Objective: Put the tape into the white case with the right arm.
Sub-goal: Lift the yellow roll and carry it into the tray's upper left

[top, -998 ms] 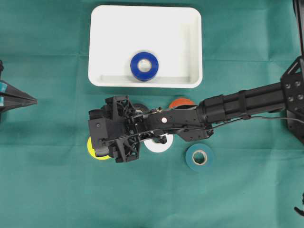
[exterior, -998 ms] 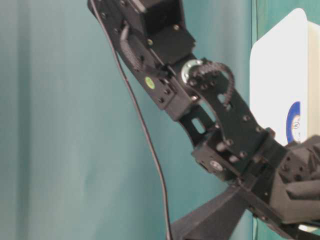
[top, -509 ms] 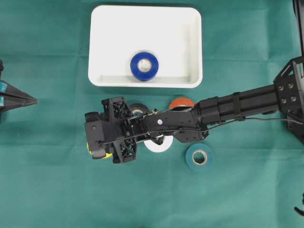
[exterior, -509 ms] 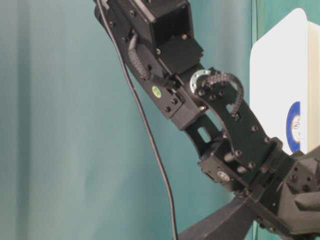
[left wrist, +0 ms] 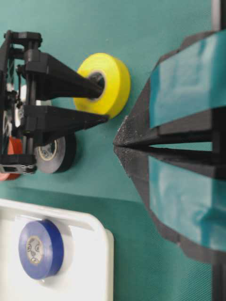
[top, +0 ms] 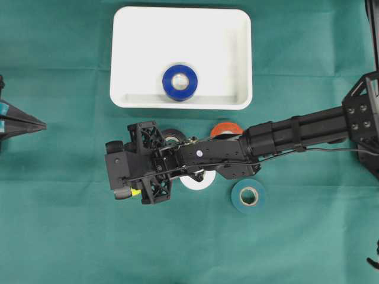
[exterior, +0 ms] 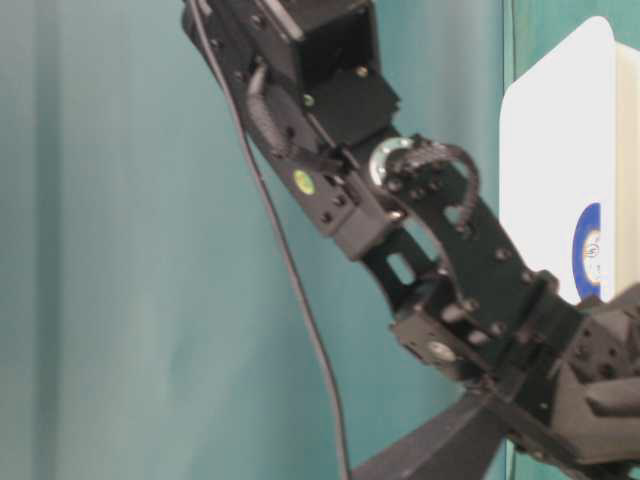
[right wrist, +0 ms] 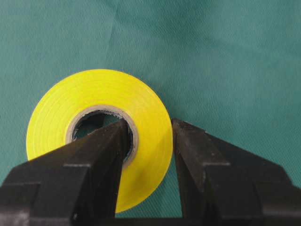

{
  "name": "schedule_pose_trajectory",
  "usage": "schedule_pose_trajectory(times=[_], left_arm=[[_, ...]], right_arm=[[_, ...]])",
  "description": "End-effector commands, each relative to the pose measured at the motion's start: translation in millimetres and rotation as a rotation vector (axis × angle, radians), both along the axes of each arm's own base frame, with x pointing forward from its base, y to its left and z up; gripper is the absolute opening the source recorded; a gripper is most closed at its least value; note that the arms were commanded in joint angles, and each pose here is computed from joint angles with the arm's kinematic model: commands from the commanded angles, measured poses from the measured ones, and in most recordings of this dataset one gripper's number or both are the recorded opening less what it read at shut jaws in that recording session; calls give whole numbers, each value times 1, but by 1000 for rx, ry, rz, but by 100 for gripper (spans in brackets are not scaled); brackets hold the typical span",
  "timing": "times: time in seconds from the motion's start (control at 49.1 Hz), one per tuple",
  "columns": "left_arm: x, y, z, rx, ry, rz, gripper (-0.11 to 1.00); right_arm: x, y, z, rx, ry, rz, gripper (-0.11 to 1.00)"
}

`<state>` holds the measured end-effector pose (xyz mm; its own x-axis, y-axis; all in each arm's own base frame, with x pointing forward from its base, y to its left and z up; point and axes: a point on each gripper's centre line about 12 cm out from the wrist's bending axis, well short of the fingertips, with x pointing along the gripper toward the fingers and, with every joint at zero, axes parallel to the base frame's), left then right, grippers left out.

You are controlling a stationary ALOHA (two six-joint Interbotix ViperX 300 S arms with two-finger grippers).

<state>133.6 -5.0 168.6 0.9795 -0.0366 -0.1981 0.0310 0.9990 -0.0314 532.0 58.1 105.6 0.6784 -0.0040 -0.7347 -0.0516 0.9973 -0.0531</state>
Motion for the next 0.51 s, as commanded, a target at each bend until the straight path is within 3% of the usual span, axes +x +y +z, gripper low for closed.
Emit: schedule_pose_trajectory(times=[0.0,0.265,0.489], left_arm=[[1,0,4,-2,-8,-1,0],[1,0,4,-3,-8,-1,0],[1,0,4,-2,-9,-1,0]], right_arm=[[3,2,55,9,-92,-4,2],[-6,-2,98,5,-127,-21,1],[-8,-11,102,19,-121,-61,1]])
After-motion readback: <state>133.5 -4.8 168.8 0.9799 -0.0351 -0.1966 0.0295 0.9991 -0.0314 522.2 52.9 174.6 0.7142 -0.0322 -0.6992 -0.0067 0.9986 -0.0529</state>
